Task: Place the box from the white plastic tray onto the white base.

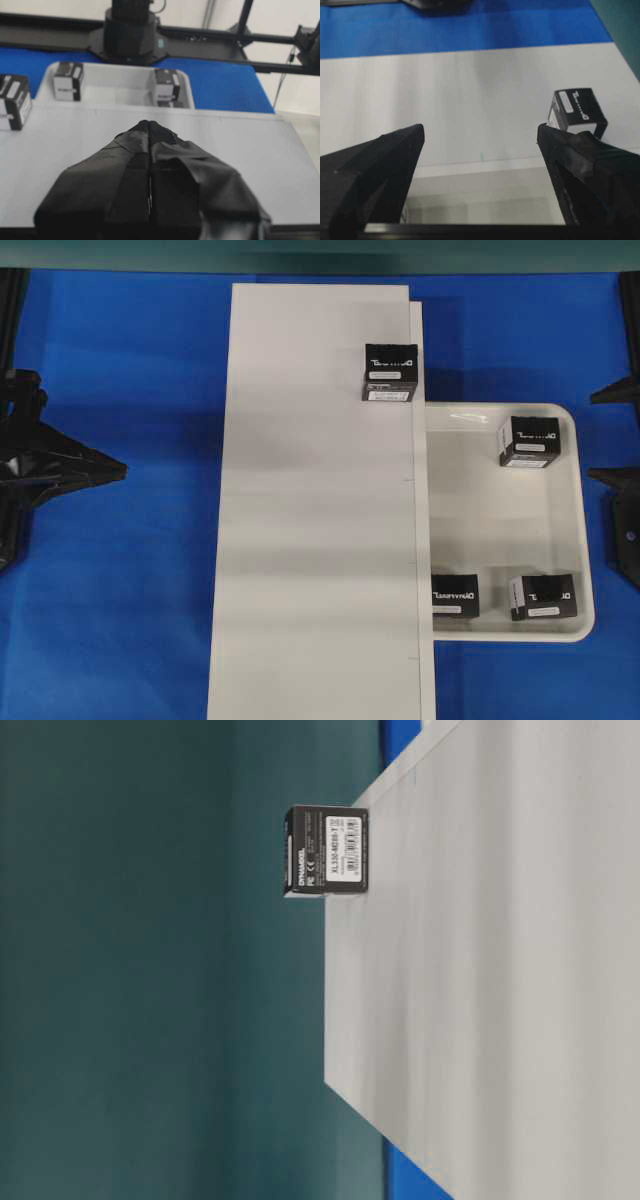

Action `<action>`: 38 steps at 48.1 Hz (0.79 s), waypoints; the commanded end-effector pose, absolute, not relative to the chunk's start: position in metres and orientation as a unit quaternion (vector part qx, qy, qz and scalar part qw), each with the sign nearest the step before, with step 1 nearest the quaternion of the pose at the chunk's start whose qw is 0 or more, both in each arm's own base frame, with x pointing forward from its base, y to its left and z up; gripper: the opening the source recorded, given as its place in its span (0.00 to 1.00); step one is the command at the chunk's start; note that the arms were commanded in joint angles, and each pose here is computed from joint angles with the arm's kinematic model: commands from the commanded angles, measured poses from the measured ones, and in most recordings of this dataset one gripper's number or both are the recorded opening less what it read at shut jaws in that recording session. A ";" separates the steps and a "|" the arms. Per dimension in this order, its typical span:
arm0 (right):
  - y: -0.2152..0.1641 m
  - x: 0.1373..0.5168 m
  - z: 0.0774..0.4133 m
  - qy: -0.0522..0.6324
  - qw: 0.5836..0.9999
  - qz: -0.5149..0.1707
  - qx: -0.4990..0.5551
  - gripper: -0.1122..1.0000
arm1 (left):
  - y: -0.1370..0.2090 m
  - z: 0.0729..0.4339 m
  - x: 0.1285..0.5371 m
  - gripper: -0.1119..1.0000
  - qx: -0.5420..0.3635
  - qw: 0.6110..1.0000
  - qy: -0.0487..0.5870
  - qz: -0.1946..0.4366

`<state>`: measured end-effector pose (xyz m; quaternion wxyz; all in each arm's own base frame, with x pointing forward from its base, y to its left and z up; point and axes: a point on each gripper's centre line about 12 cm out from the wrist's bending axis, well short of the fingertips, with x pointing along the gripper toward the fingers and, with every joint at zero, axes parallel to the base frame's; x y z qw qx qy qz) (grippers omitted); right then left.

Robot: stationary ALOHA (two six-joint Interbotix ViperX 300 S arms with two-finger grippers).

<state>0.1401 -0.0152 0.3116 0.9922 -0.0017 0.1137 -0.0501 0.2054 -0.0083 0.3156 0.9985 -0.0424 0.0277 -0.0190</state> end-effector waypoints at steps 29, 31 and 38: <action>-0.015 0.139 0.301 0.122 0.991 -0.051 0.001 0.99 | -0.013 0.325 0.206 0.04 -0.042 0.998 0.019 -0.030; -0.015 0.139 0.302 0.120 0.991 -0.051 0.003 0.99 | -0.013 0.324 0.206 0.04 -0.042 0.998 0.020 -0.031; -0.015 0.140 0.300 0.120 0.991 -0.050 0.002 0.99 | -0.013 0.325 0.206 0.04 -0.042 0.998 0.019 -0.031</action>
